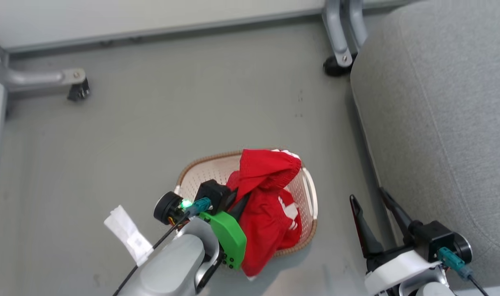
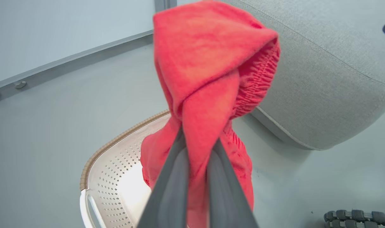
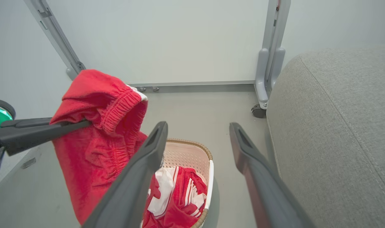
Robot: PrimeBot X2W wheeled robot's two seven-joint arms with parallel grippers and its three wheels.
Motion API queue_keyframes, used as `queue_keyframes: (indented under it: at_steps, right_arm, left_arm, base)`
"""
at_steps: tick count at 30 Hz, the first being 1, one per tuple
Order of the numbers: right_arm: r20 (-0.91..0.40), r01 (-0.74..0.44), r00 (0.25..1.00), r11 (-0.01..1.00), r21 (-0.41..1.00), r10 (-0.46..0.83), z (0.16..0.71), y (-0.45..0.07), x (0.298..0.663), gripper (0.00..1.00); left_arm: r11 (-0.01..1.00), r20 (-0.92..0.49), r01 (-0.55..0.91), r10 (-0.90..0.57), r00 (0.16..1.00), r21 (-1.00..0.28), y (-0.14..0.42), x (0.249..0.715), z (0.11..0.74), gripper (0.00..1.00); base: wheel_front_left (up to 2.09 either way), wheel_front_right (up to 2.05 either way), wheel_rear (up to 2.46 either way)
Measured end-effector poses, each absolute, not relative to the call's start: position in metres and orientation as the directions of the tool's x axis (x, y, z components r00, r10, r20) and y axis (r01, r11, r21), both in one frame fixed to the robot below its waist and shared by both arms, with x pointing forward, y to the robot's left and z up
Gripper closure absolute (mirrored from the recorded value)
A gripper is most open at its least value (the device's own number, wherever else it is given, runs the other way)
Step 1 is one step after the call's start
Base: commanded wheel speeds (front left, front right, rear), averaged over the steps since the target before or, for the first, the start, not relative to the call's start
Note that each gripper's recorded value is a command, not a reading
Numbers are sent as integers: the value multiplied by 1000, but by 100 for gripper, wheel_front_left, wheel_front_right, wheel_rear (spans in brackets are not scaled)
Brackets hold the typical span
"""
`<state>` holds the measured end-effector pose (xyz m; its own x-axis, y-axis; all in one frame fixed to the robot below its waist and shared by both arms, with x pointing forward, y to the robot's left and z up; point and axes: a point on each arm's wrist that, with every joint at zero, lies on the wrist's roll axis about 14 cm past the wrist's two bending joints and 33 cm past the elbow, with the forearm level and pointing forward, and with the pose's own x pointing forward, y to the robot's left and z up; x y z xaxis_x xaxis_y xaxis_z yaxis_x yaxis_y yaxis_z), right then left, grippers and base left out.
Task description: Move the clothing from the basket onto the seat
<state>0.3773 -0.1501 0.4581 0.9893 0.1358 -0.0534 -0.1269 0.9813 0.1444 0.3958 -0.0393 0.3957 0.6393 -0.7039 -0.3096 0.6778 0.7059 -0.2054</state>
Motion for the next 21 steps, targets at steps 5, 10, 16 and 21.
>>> queue_keyframes:
  at_steps: [5,10,16,21]
  right_arm:
    - [8,-146,989,978,146,147,480,-145,361,0]
    - [63,-163,986,976,144,155,498,-142,350,0]
    - [93,-180,981,973,144,168,506,-137,339,0]
    - [104,-194,978,971,142,181,510,-132,334,0]
  left_arm:
    - [714,-185,686,-699,691,-137,-37,387,441,100]
    - [722,-79,687,-692,718,-82,-35,382,478,100]
    - [721,9,692,-692,722,-35,-35,375,510,100]
    - [704,59,710,-708,704,-23,-40,369,527,100]
  base:
    - [0,0,0]
    - [0,0,0]
    - [0,0,0]
    - [0,0,0]
